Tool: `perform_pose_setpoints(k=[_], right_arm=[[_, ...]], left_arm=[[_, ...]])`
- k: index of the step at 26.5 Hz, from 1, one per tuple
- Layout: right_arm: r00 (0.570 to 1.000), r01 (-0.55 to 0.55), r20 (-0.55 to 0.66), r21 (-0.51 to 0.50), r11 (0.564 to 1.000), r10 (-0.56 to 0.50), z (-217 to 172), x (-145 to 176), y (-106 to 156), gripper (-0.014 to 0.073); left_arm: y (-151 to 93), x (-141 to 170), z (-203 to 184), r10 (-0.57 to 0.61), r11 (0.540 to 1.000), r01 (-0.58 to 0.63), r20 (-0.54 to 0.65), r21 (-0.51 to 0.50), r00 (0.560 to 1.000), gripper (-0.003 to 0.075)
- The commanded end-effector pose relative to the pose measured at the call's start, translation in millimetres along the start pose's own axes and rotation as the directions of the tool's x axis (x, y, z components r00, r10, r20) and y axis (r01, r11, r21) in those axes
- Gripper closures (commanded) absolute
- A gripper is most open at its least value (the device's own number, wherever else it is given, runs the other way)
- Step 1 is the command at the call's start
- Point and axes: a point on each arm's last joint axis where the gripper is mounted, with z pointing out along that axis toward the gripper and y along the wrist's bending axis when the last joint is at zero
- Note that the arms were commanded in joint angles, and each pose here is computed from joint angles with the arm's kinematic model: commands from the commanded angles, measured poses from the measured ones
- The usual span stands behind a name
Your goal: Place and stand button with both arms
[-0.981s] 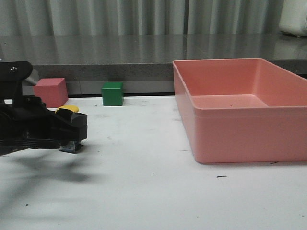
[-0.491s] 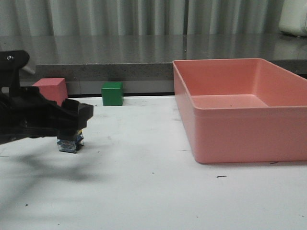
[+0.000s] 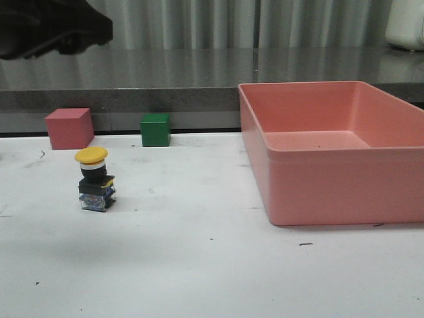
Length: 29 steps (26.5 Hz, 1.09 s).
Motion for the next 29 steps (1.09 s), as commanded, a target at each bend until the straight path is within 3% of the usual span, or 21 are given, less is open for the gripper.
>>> perform_pose_setpoints(k=[1, 4, 11, 12, 23, 29], right_arm=[[0.995, 0.015, 0.103, -0.001, 1.0, -0.015, -3, -16, 1, 0.0663], [0.995, 0.015, 0.103, -0.001, 1.0, -0.015, -3, -16, 1, 0.0663], [0.995, 0.015, 0.102, -0.001, 1.0, -0.015, -3, -16, 1, 0.0663], [0.995, 0.015, 0.102, -0.001, 1.0, -0.015, -3, -16, 1, 0.0663], [0.995, 0.015, 0.102, -0.001, 1.0, -0.015, -3, -16, 1, 0.0663], [0.995, 0.015, 0.102, -0.001, 1.0, -0.015, -3, -16, 1, 0.0663]], left_arm=[[-4, -41, -22, 0.003, 1.0, -0.005, 0.128, 0.012, 0.992, 0.0174], [-7, -60, -48, 0.006, 1.0, -0.007, 0.149, 0.009, 0.989, 0.0244], [-10, -87, -109, 0.011, 1.0, -0.011, 0.153, -0.004, 0.988, 0.0708], [-10, -88, -116, 0.013, 1.0, -0.013, 0.142, -0.007, 0.99, 0.0738], [-8, -79, -213, 0.04, 0.998, -0.036, 0.09, -0.047, 0.995, 0.074], [-9, -81, -241, 0.04, 0.999, -0.033, 0.176, -0.043, 0.984, 0.074]])
